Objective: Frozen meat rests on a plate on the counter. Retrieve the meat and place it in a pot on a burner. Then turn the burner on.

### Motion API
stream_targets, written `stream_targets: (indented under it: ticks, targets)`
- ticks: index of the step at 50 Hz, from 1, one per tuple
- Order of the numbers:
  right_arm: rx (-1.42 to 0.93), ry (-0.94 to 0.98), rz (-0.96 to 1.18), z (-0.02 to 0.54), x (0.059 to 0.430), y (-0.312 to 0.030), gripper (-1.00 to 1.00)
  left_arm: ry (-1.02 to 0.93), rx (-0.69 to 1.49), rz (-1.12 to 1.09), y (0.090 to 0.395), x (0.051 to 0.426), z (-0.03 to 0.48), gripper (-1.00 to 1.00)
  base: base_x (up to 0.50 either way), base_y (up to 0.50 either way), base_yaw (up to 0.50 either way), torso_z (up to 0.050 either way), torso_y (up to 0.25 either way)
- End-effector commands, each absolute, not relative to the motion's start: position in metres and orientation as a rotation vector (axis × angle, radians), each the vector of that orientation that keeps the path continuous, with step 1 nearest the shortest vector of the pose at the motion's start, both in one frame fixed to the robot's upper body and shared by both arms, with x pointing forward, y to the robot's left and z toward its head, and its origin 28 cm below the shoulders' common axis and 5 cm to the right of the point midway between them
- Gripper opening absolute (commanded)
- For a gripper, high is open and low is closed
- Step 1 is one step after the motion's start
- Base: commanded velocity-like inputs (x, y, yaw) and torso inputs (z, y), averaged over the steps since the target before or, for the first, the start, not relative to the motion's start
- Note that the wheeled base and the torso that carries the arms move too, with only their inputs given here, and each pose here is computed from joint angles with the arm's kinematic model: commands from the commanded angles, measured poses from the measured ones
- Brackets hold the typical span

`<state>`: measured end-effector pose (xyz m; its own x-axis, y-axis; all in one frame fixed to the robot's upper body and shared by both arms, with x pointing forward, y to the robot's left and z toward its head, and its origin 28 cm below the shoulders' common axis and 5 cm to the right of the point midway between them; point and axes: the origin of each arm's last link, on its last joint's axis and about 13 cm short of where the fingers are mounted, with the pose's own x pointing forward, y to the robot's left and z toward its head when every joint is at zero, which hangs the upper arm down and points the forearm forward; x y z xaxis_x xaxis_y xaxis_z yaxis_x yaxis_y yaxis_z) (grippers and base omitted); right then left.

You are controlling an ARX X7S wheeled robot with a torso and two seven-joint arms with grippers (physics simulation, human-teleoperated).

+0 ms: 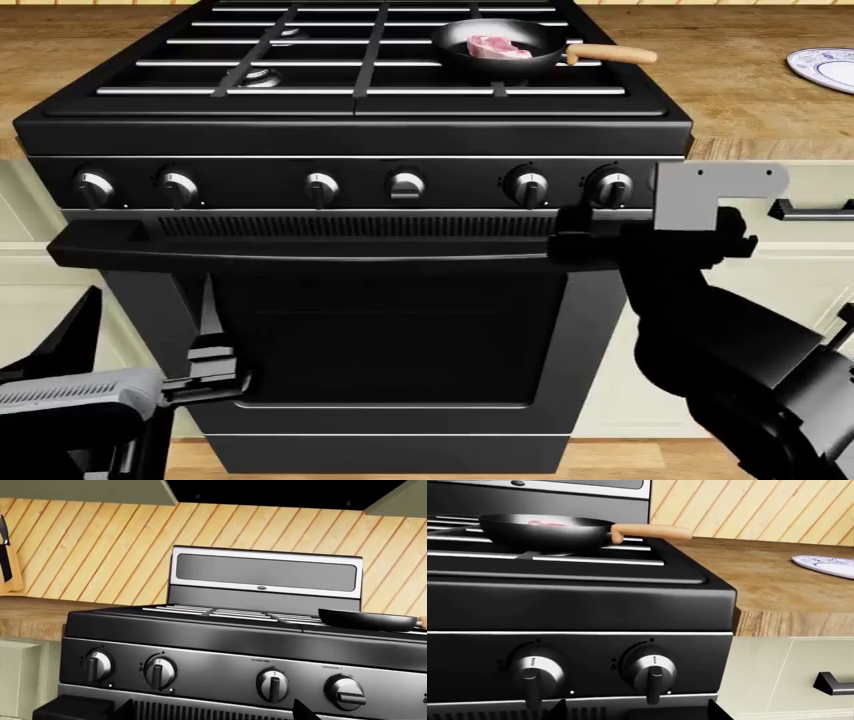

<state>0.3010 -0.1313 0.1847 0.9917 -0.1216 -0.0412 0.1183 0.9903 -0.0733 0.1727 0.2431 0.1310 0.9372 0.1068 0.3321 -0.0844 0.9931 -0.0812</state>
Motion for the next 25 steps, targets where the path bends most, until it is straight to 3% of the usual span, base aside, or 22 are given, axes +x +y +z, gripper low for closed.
stream_targets:
  ticks: [1, 25]
  targets:
    - [-0.092, 0.05, -0.127, 0.186, 0.311, -0.132, 1.0, -0.339, -0.075, 0.101, 0.244, 0.172, 0.131, 1.0, 0.0, 0.0, 0.0, 0.0, 0.0]
    - [-0.103, 0.124, -0.137, 0.175, 0.337, -0.141, 1.0, -0.332, -0.078, 0.112, 0.245, 0.175, 0.129, 1.0, 0.0, 0.0, 0.0, 0.0, 0.0]
